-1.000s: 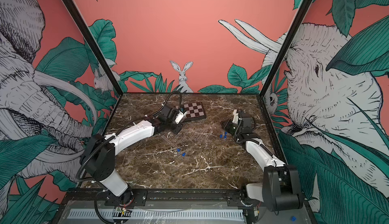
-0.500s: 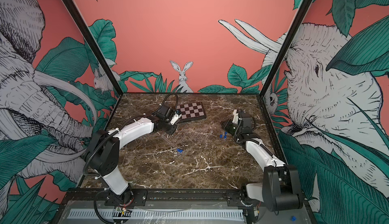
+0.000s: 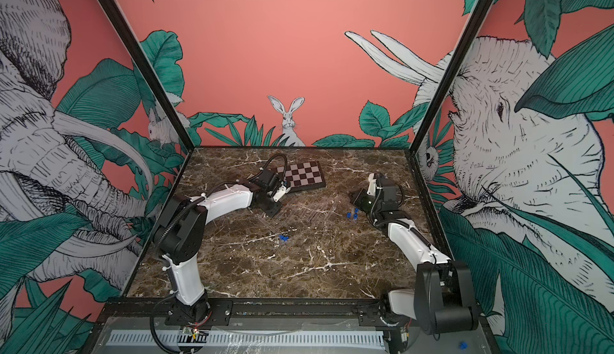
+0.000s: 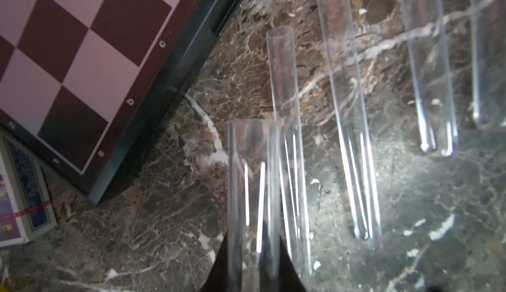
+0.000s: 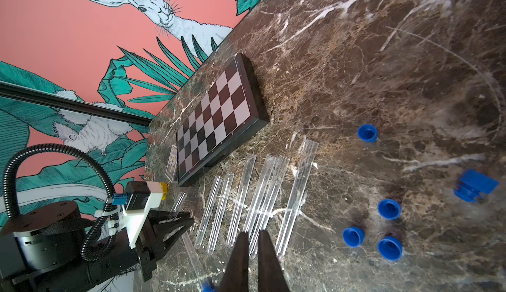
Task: Remove stoppers from test tubes
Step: Place the test tube at the center of the board.
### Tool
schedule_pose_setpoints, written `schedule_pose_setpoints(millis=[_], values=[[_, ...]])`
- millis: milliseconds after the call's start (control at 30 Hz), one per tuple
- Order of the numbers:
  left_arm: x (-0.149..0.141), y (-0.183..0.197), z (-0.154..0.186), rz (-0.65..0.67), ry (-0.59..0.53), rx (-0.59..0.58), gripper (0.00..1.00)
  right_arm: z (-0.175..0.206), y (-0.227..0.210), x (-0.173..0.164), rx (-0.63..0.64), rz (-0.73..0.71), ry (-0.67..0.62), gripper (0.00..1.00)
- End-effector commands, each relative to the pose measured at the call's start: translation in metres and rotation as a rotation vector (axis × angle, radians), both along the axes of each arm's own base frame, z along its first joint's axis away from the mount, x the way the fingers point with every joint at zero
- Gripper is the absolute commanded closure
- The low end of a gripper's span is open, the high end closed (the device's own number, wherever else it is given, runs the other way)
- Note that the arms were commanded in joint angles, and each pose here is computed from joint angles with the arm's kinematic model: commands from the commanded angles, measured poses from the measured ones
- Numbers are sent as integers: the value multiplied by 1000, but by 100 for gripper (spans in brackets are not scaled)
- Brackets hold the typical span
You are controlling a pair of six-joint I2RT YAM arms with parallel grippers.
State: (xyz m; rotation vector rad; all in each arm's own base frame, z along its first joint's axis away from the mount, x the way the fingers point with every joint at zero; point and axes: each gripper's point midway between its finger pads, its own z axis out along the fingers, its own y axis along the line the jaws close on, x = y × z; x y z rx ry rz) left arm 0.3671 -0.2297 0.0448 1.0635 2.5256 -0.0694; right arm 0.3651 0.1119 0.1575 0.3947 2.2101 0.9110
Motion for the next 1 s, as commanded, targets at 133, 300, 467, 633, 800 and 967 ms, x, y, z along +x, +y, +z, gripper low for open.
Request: schedule_pose_setpoints(millis=[133, 300, 467, 633, 800, 967], values=[[5, 5, -1, -32, -12, 34, 96, 9, -3, -1, -19, -6, -34, 90], [9, 6, -3, -34, -9, 54, 93, 9, -2, 0, -14, -4, -33, 90], [14, 9, -5, -30, 2, 86, 91, 10, -3, -1, -16, -7, -34, 90], [21, 10, -14, -58, 19, 139, 89, 9, -3, -2, -15, -7, -32, 90], [21, 11, -21, -82, 42, 171, 83, 10, -4, -4, -23, -12, -33, 89], [22, 11, -27, -91, 67, 191, 78, 11, -5, -3, -22, -15, -35, 89]])
